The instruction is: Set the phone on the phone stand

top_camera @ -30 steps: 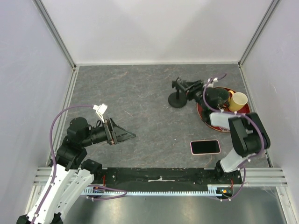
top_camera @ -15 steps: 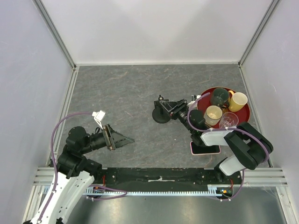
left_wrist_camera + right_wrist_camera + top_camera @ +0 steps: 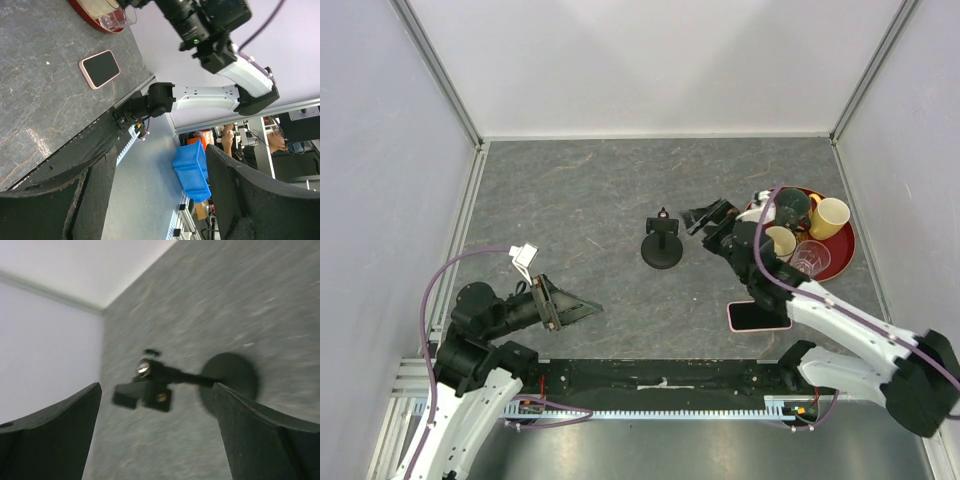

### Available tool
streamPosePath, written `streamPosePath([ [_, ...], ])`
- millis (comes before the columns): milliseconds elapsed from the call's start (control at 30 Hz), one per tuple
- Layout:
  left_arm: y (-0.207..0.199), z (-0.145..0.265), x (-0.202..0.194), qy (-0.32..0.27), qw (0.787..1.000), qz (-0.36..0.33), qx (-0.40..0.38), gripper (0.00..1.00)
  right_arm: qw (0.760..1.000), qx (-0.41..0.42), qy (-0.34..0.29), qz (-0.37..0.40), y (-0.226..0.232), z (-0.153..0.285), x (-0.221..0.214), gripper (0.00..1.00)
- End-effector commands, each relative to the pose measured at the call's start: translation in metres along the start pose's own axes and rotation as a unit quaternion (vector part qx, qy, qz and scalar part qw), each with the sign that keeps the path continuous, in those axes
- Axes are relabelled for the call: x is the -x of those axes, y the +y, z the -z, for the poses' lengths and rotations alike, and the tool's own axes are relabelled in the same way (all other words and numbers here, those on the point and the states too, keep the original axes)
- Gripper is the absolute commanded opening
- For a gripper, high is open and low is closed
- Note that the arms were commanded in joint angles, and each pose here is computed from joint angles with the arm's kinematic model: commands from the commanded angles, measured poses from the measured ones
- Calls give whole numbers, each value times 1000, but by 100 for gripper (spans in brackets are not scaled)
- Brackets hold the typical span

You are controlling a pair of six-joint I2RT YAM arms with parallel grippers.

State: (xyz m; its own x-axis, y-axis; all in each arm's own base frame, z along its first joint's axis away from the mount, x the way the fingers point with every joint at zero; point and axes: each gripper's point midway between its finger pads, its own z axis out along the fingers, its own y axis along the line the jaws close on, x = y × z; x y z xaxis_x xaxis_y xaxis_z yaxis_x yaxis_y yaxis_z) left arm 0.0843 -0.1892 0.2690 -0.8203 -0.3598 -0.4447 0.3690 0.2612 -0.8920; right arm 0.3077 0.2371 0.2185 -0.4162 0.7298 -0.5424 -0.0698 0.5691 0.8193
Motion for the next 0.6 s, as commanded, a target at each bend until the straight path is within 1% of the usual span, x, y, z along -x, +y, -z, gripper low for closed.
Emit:
streamPosePath([
  [0, -3, 2, -2, 4, 1000, 0, -1, 78, 930, -310, -69, 183, -115, 69, 57, 98],
  [33, -2, 1, -2, 6, 1000, 2, 1, 78, 902, -365, -113, 201, -128, 85, 78, 98],
  [67, -4, 1, -1, 5, 1000, -3, 0, 78, 897, -384, -152, 159, -119, 92, 94, 98],
  [100, -4, 1, 1, 4, 1000, -5, 0, 78, 859, -460, -125, 189, -146, 117, 91, 98],
  [133, -4, -1, 3, 4, 1000, -5, 3, 78, 860, -475, -110, 153, -138, 118, 90, 98],
  [167, -7, -1, 5, 2, 1000, -11, 0, 78, 853, -497, -84, 135, -140, 122, 83, 98],
  [200, -9, -1, 5, 5, 1000, -14, -3, 78, 835, -532, -46, 133, -147, 129, 73, 98],
  [233, -10, -2, 7, 7, 1000, -16, -2, 78, 843, -526, -17, 112, -134, 124, 68, 98],
  [267, -12, -2, 8, 6, 1000, -24, -3, 78, 845, -526, 43, 84, -131, 124, 45, 98],
  [300, -13, -2, 9, 6, 1000, -25, -2, 78, 850, -517, 78, 68, -125, 123, 33, 98],
  [333, -13, -2, 9, 6, 1000, -26, -2, 78, 846, -523, 95, 42, -128, 129, 21, 98],
  [367, -14, -2, 10, 4, 1000, -26, -3, 78, 855, -509, 99, 1, -124, 135, 13, 98],
  [400, -14, -2, 10, 4, 1000, -25, -3, 78, 858, -506, 67, -55, -125, 137, 12, 98],
  [433, -15, -1, 10, 2, 1000, -27, -5, 78, 850, -518, 44, -78, -144, 148, 7, 98],
  [467, -17, 0, 10, 0, 1000, -28, -8, 78, 864, -489, 5, -119, -141, 157, 18, 98],
  [500, -16, 0, 10, -1, 1000, -27, -8, 78, 861, -484, -28, -153, -147, 164, 23, 98],
  [533, -17, 1, 9, -2, 1000, -28, -10, 78, 848, -487, -63, -200, -163, 172, 20, 98],
  [567, -16, 1, 8, -1, 1000, -26, -10, 78, 853, -452, -88, -248, -161, 179, 26, 98],
])
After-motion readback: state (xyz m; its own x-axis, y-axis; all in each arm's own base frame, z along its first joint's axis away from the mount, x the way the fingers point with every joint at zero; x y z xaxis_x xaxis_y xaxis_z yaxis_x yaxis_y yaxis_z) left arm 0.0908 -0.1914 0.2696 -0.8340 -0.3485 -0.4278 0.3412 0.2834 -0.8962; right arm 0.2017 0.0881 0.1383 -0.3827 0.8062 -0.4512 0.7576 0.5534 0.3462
